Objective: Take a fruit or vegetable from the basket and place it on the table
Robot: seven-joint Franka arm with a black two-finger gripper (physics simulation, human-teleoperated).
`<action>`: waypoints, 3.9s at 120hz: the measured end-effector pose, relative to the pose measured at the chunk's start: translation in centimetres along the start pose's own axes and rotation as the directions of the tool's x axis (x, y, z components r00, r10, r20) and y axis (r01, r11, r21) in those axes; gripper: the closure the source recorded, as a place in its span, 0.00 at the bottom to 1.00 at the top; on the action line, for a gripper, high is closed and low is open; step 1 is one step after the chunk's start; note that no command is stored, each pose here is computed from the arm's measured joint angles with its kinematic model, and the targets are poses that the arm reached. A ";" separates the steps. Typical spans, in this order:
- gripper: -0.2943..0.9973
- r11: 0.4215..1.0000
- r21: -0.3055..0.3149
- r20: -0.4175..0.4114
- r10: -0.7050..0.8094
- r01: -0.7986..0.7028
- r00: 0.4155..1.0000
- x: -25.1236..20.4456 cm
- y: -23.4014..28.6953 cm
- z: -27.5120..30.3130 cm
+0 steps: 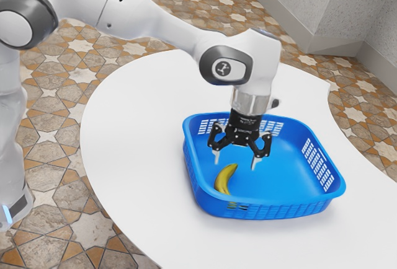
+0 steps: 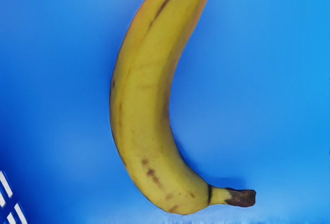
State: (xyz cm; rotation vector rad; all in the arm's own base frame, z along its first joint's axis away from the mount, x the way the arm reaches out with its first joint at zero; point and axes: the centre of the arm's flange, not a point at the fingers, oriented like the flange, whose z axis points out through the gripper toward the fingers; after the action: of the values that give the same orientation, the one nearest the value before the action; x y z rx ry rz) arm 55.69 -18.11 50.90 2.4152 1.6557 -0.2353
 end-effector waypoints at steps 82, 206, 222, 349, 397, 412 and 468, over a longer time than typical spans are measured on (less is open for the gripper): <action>0.23 1.000 0.011 0.068 -0.009 0.008 0.998 1.9 -0.8 4.5; 0.24 0.999 0.044 0.099 -0.019 0.014 0.995 3.7 -0.2 7.9; 0.27 0.999 0.049 0.116 -0.028 0.023 0.993 4.0 -0.1 8.4; 0.61 0.999 0.039 0.117 -0.022 0.017 0.993 4.9 0.2 8.1; 0.61 0.979 -0.177 -0.116 0.085 -0.105 0.990 1.8 -1.1 -7.3; 0.61 0.973 -0.229 -0.201 -0.009 -0.038 0.980 6.6 -2.6 -11.7; 0.61 0.890 -0.306 -0.222 -0.413 0.339 0.883 31.9 -4.9 -14.6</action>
State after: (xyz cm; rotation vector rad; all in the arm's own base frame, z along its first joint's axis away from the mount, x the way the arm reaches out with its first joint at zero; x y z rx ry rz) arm 62.76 16.08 56.84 1.9845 2.1282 0.2725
